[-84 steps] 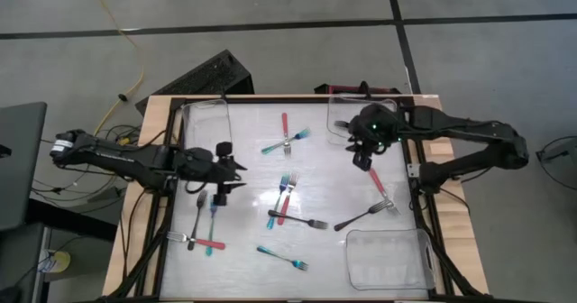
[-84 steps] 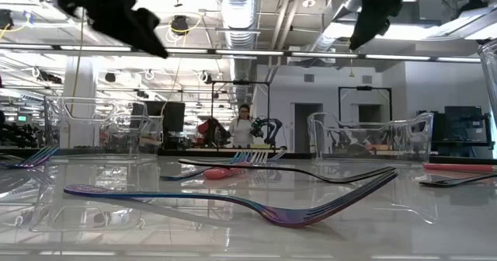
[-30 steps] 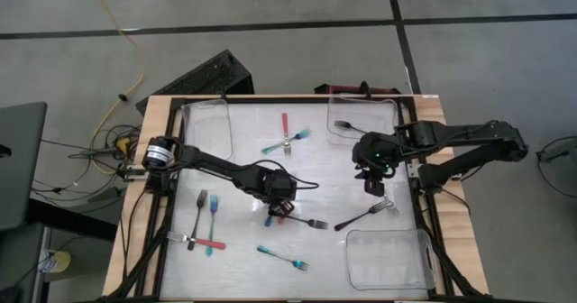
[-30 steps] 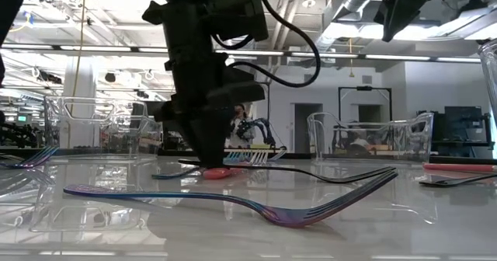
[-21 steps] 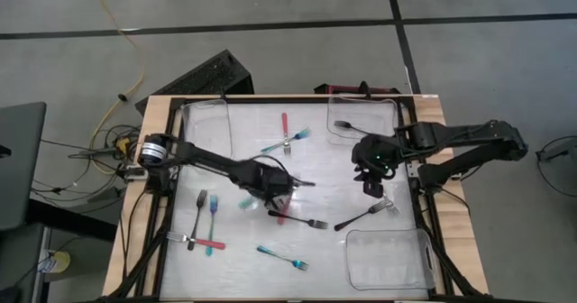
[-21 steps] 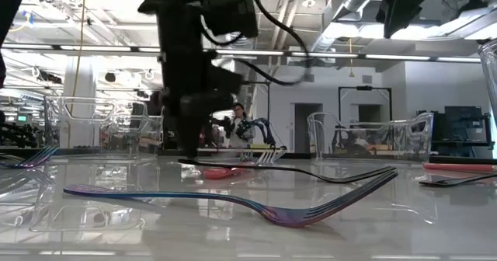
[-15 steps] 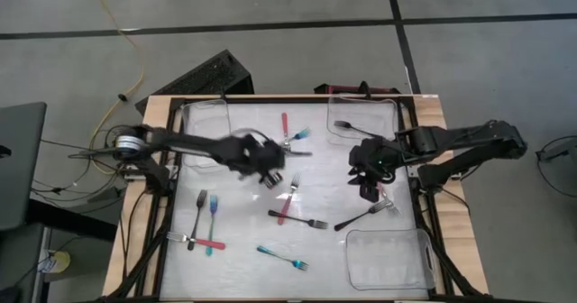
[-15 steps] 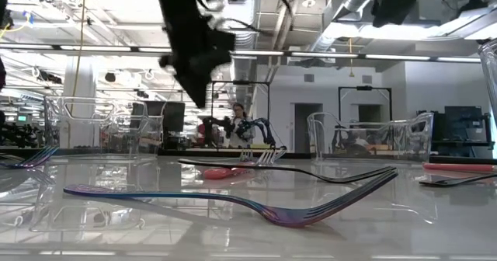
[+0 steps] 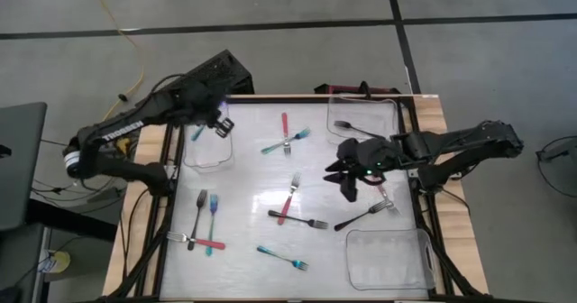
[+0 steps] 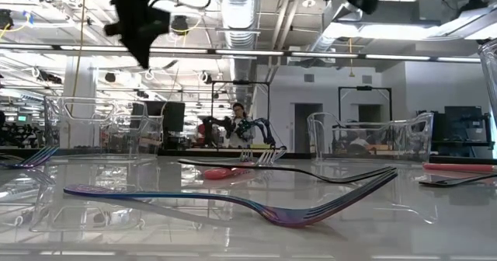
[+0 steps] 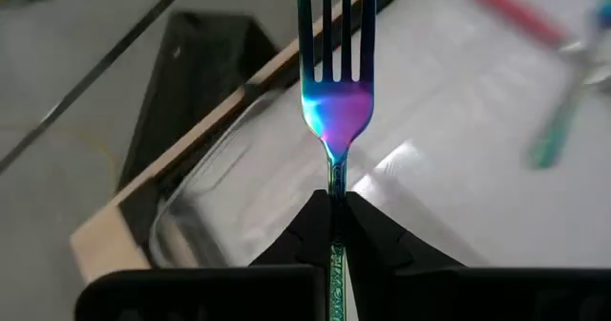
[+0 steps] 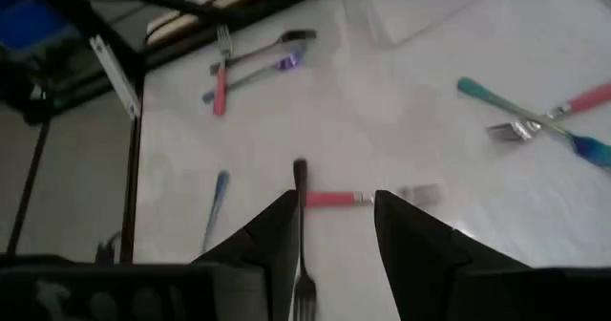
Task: Sort silverware by color (type)
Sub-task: Put the blue fork into the left transparent bin, then put the pink fork into the bottom right transparent bin
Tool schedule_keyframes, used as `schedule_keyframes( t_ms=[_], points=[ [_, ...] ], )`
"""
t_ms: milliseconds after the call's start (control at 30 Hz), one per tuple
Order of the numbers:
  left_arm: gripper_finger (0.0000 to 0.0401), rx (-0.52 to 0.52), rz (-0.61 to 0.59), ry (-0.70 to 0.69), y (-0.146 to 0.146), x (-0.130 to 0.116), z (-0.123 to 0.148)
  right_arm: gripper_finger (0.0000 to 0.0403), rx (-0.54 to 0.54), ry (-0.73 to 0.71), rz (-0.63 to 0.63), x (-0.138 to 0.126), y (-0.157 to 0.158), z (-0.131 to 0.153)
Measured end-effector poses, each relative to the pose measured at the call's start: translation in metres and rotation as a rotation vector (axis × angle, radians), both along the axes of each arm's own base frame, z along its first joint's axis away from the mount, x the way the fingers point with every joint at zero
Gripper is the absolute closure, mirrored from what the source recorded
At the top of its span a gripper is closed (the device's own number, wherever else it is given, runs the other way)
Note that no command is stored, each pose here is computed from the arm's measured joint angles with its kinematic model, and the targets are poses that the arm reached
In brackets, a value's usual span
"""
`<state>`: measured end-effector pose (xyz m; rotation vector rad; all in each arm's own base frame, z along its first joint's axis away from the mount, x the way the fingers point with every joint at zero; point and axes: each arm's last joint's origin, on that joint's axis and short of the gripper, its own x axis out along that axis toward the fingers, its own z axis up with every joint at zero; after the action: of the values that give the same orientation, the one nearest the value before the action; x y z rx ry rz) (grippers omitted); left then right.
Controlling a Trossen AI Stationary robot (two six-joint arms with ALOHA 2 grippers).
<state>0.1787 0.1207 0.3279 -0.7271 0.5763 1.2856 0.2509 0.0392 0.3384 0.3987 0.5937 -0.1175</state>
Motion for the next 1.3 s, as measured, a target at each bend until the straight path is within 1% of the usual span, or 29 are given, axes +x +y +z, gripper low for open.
schedule_keyframes(
  t_ms=[100,167,267,333,400,500,600,833,900,967,1100,1200,1300],
  points=[
    [0.0401,-0.055,0.027,0.018,0.0,-0.015,-0.028,0.0243,0.012,-0.062,-0.012,0.016,0.0,-0.002],
    [0.0401,-0.093,0.055,-0.049,0.003,-0.021,-0.047,0.0243,0.016,-0.068,-0.018,0.024,0.0,-0.006],
    [0.0401,-0.122,0.056,-0.17,0.009,-0.026,-0.069,0.0243,0.026,-0.062,-0.024,0.035,0.001,-0.014],
    [0.0401,-0.152,0.089,-0.187,0.011,-0.031,-0.081,0.0243,0.026,-0.057,-0.028,0.041,0.001,-0.018],
    [0.0399,-0.175,0.131,-0.172,0.011,-0.035,-0.091,0.0243,0.028,-0.048,-0.032,0.046,0.0,-0.02],
    [0.0386,-0.179,0.175,-0.164,0.011,-0.038,-0.096,0.0243,0.034,-0.041,-0.031,0.053,-0.001,-0.021],
    [0.0361,-0.171,0.214,-0.15,0.011,-0.04,-0.097,0.0243,0.051,-0.027,-0.008,0.059,-0.002,-0.023],
    [0.0293,-0.147,0.211,-0.12,0.011,-0.041,-0.096,0.0243,0.08,0.004,0.039,0.061,0.001,-0.028],
    [0.0276,-0.135,0.198,-0.09,0.011,-0.042,-0.094,0.0243,0.08,-0.002,0.04,0.062,0.001,-0.027],
    [0.0262,-0.109,0.165,-0.062,0.012,-0.042,-0.085,0.0243,0.08,0.001,0.04,0.061,0.001,-0.027],
    [0.0246,-0.024,0.051,-0.041,0.01,-0.041,-0.06,0.0243,0.077,0.003,0.041,0.061,0.001,-0.027],
    [0.0244,0.036,-0.069,-0.094,0.003,-0.036,-0.042,0.0243,0.076,0.017,0.041,0.06,0.0,-0.029],
    [0.0244,0.05,-0.257,-0.172,-0.01,-0.026,-0.034,0.0243,0.072,0.054,0.036,0.058,-0.001,-0.031]
  ],
)
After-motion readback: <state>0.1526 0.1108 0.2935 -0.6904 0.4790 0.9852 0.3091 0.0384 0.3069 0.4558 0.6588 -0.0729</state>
